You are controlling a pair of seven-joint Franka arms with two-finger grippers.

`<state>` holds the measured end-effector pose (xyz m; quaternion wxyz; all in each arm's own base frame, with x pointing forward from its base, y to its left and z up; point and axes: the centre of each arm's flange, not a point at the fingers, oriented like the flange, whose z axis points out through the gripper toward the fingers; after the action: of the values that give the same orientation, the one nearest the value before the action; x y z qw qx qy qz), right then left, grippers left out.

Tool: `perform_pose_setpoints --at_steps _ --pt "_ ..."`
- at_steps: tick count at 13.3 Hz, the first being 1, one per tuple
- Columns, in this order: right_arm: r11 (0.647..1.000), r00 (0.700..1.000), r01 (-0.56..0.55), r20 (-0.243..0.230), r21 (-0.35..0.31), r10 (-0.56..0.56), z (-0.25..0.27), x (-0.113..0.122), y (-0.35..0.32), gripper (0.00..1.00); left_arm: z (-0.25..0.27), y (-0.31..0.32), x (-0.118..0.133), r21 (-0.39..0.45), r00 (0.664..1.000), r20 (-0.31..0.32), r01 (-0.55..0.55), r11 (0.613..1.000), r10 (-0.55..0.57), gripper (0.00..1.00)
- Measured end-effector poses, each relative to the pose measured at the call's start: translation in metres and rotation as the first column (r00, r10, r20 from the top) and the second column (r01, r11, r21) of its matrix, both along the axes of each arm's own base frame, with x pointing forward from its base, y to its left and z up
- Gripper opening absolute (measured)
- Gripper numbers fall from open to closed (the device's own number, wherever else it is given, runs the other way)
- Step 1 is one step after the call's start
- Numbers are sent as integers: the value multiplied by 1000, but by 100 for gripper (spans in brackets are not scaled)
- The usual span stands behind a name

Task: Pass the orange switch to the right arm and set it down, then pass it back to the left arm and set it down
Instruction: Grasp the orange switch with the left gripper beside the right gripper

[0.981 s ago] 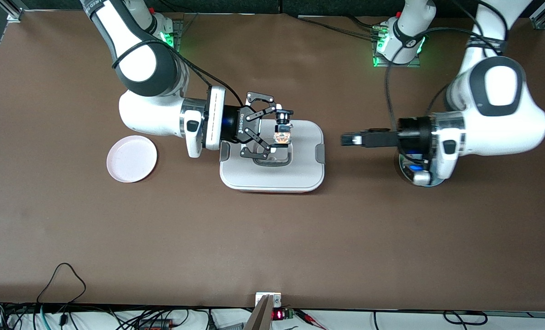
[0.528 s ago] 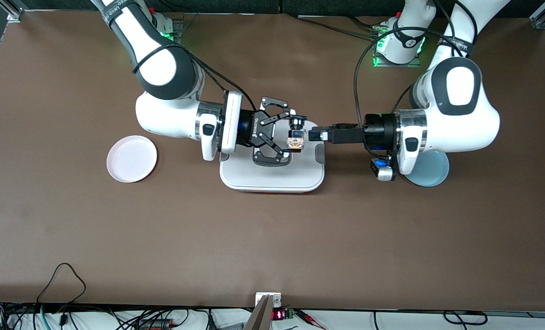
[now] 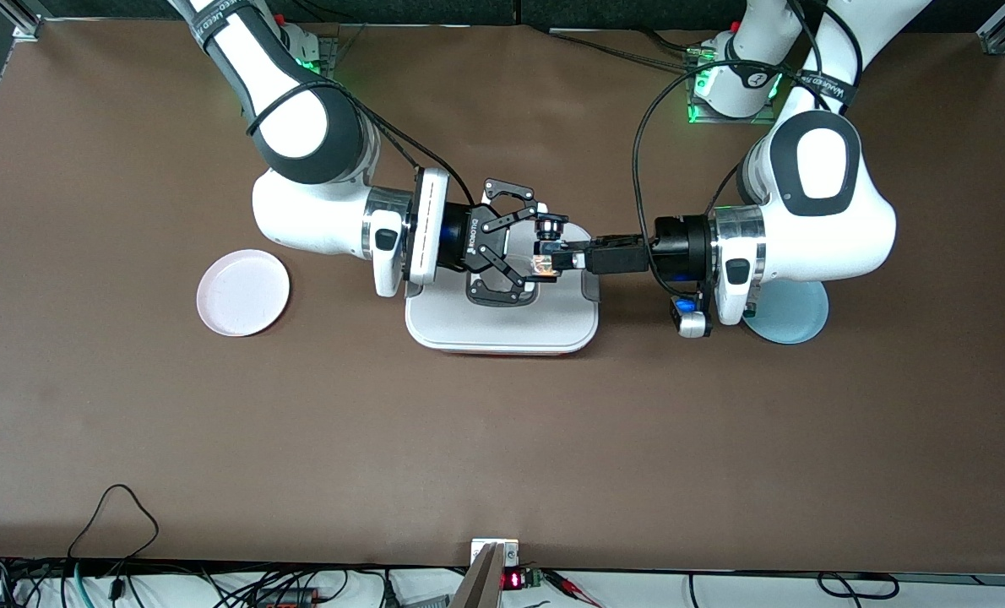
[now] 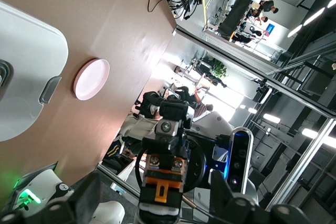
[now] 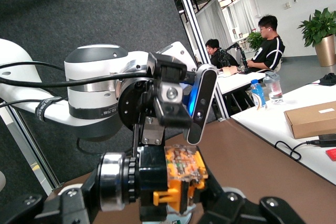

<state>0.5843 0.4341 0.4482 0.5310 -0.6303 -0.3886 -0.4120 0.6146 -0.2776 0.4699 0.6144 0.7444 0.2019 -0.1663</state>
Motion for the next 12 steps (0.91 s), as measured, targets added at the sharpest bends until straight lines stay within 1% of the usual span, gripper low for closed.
perform_pose_setpoints --at_steps 1,2,3,5,6,7,8,9,10,11,12 --pt "1000 1000 0 0 0 0 0 0 0 74 0 0 0 0 1000 0 -1 1000 1 86" --pt "1000 1000 0 0 0 0 0 0 0 74 0 0 0 0 1000 1 -1 1000 1 80" --pt "1000 1000 -1 0 0 1 0 0 1 74 1 0 0 0 1000 1 -1 1000 1 80" --pt "1000 1000 -3 0 -1 3 0 -2 2 74 2 -2 0 -2 1000 4 1 1000 -1 66" --pt "1000 1000 -3 0 -1 3 0 -2 3 74 4 -5 -1 -2 1000 7 3 1000 -3 66" --pt "1000 1000 -4 0 -1 4 0 -3 4 74 5 -8 -1 2 1000 13 -3 1000 3 58" --pt "1000 1000 -4 0 -2 4 0 -3 4 74 6 -12 -2 7 1000 17 -9 1000 9 58" --pt "1000 1000 -4 0 -2 4 0 -3 4 74 6 -16 -3 11 1000 19 -10 1000 10 51" --pt "1000 1000 -1 0 1 1 1 -2 3 74 5 -18 -4 12 1000 18 -11 1000 10 41" --pt "1000 1000 -1 0 2 1 1 -2 4 74 5 -18 -4 13 1000 19 -12 1000 11 41" --pt "1000 1000 3 -18 8 -3 1 -2 4 74 5 -18 -3 13 999 32 -10 1000 10 35"
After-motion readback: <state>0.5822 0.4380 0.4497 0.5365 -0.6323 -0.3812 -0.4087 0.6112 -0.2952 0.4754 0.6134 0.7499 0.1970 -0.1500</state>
